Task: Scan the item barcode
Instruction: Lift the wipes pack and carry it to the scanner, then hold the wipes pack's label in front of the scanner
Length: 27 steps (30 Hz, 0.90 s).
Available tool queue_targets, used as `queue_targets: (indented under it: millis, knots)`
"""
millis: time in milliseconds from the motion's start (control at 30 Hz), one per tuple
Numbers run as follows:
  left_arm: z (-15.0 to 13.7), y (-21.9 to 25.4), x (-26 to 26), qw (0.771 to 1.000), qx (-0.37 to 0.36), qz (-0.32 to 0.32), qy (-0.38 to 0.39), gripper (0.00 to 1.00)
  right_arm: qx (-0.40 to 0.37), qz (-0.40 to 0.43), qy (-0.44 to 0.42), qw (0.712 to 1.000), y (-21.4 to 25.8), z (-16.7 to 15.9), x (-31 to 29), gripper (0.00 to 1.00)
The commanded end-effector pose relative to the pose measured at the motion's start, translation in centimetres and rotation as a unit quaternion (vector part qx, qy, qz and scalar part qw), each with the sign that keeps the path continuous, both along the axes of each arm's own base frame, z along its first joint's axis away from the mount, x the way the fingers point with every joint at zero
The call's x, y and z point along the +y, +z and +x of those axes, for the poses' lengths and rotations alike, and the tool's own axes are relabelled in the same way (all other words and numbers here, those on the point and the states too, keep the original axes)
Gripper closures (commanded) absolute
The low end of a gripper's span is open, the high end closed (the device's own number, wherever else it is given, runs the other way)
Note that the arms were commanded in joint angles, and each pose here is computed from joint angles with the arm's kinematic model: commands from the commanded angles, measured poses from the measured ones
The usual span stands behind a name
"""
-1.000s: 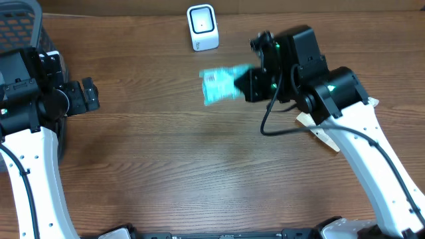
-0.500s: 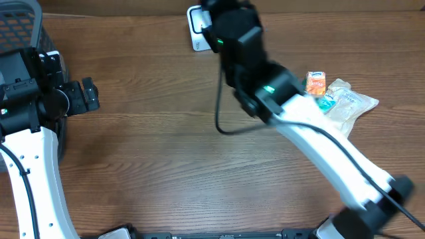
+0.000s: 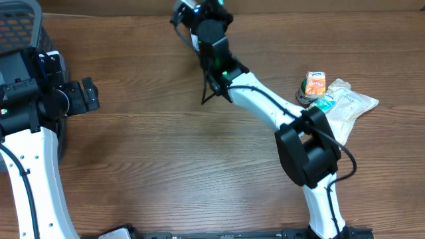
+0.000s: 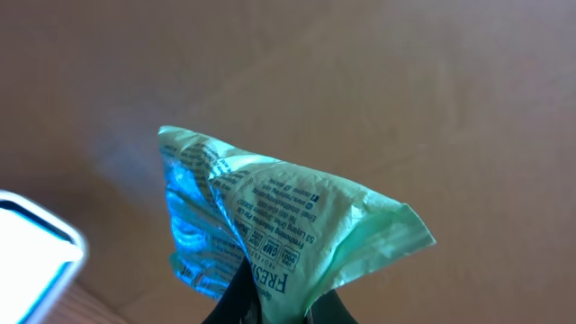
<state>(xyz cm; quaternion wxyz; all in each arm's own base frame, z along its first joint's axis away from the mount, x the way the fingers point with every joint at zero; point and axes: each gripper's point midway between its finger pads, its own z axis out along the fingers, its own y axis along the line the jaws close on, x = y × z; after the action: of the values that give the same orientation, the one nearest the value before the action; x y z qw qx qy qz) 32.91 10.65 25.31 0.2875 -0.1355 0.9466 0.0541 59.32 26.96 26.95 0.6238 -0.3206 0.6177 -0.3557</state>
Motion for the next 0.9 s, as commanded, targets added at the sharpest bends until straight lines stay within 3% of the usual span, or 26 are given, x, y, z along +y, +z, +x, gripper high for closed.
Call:
queue_targets:
  millis: [0,533,867]
  knots:
    - [0.3,0.1,-0.3,1.0,-0.003,0.0,-0.01,0.0,-0.007,-0.029,0.009,1.0,-1.1,1.2,-0.1,0.96]
    - [0.3,0.1,-0.3,1.0,-0.003,0.0,-0.01,0.01,0.044,-0.106,0.094,0.989,-8.4,2.0,3.2,0.96]
    - [0.3,0.1,-0.3,1.0,-0.003,0.0,-0.01,0.01,0.044,-0.106,0.095,0.989,-8.7,2.8,2.0,0.96]
